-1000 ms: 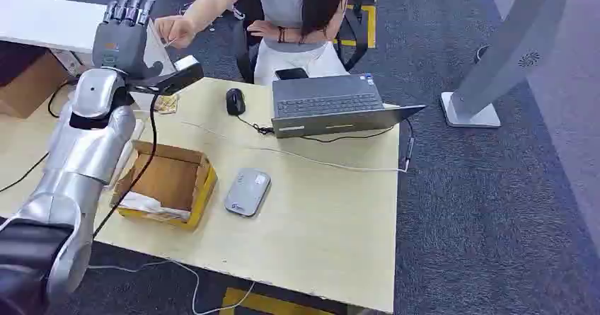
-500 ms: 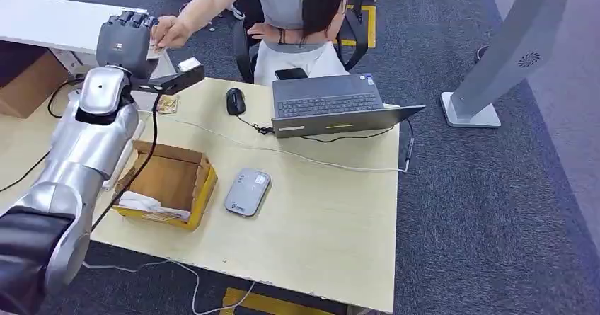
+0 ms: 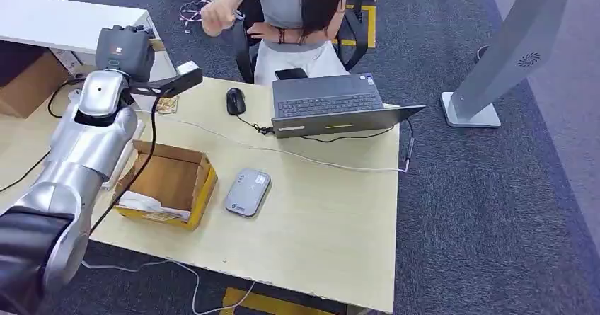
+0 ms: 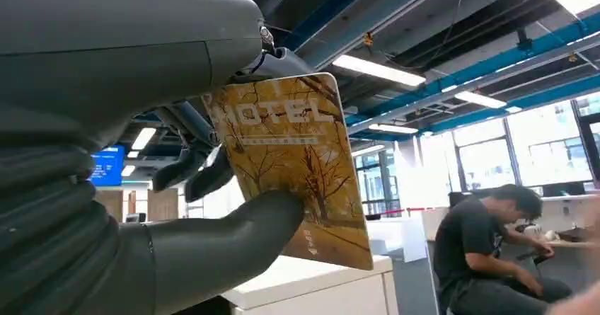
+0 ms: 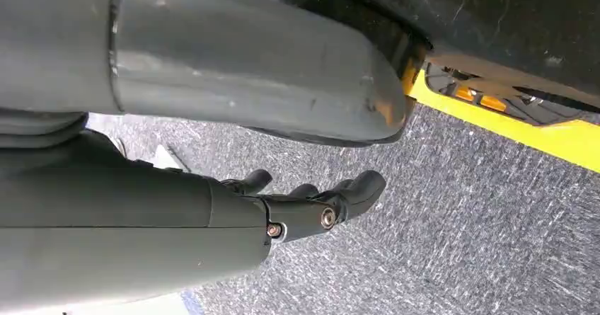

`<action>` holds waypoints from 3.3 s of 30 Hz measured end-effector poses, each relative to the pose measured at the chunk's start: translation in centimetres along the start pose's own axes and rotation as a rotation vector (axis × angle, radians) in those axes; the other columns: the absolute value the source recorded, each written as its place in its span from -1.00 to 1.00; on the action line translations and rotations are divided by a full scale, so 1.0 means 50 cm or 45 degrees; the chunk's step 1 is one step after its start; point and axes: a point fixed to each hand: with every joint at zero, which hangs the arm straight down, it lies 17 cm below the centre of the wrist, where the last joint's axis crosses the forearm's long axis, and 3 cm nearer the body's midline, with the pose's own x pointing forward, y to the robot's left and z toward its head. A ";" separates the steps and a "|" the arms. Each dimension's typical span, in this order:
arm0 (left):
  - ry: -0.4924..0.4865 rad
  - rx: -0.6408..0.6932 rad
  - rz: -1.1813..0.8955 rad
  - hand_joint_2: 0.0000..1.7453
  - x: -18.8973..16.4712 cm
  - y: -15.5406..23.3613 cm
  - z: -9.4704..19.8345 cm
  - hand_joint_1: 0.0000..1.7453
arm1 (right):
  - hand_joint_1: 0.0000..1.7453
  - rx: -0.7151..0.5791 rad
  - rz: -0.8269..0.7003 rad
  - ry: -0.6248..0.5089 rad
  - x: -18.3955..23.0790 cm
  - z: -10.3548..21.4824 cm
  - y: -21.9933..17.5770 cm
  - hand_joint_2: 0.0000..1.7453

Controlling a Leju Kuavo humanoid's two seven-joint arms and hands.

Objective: Pass the card to the sensor for recognition and then transmit it.

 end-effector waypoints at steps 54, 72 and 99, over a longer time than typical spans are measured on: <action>-0.412 -0.549 0.219 1.00 0.500 -0.204 0.293 1.00 | -1.00 -0.030 -0.054 -0.005 0.016 0.001 -0.001 -1.00; -0.440 -0.651 0.197 1.00 0.518 -0.236 0.311 1.00 | -1.00 -0.041 -0.071 -0.004 0.018 0.001 -0.003 -1.00; -0.436 -0.548 0.221 1.00 0.494 -0.236 0.445 1.00 | -1.00 -0.068 -0.182 0.031 0.013 0.001 -0.004 -1.00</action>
